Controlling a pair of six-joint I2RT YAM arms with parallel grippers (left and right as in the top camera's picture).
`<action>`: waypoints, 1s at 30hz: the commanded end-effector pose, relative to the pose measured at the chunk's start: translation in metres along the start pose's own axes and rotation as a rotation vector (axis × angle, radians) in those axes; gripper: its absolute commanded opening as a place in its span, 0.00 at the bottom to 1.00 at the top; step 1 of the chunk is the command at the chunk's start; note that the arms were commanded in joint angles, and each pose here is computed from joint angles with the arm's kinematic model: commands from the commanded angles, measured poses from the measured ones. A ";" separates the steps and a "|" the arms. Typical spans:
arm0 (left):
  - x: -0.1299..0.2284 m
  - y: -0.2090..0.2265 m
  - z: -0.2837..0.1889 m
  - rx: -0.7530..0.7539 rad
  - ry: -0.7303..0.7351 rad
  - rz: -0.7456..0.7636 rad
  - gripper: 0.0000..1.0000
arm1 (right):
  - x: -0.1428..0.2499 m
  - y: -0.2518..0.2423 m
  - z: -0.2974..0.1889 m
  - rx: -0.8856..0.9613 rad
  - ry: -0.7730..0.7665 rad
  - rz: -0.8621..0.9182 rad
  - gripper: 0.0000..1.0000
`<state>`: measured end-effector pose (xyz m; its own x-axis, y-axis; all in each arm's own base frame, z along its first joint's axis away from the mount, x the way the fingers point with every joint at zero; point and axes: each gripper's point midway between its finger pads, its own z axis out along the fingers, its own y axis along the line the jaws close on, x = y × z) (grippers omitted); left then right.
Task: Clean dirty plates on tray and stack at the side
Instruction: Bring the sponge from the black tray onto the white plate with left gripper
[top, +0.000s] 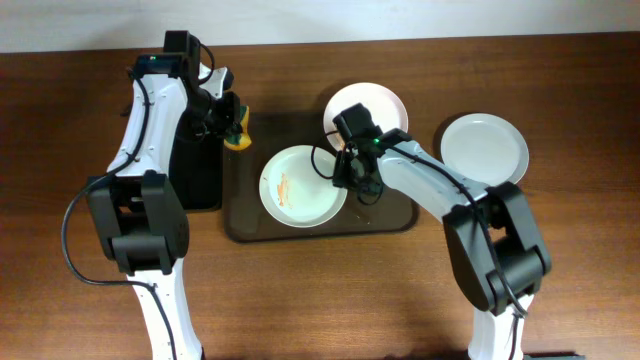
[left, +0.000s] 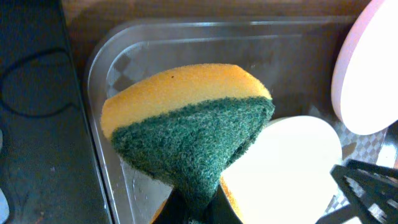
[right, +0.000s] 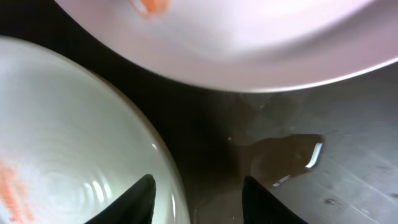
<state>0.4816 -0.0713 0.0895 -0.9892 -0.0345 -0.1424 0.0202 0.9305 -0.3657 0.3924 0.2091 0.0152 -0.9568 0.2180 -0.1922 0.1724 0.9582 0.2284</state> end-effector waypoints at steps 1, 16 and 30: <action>-0.002 -0.013 -0.018 0.037 -0.030 0.017 0.01 | 0.005 0.011 0.008 -0.049 0.038 -0.014 0.38; -0.003 -0.034 -0.009 0.020 -0.037 0.072 0.01 | 0.012 0.011 0.034 -0.058 0.082 0.143 0.04; 0.003 -0.017 0.068 -0.164 0.071 0.436 0.01 | 0.018 0.022 0.032 -0.121 0.119 0.032 0.04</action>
<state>0.4923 -0.1117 0.0664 -0.9421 0.2448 -0.2291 0.2881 0.9406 -0.1798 0.3970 0.2409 0.0067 -0.9630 0.2447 -0.1125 0.1865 0.9074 0.3767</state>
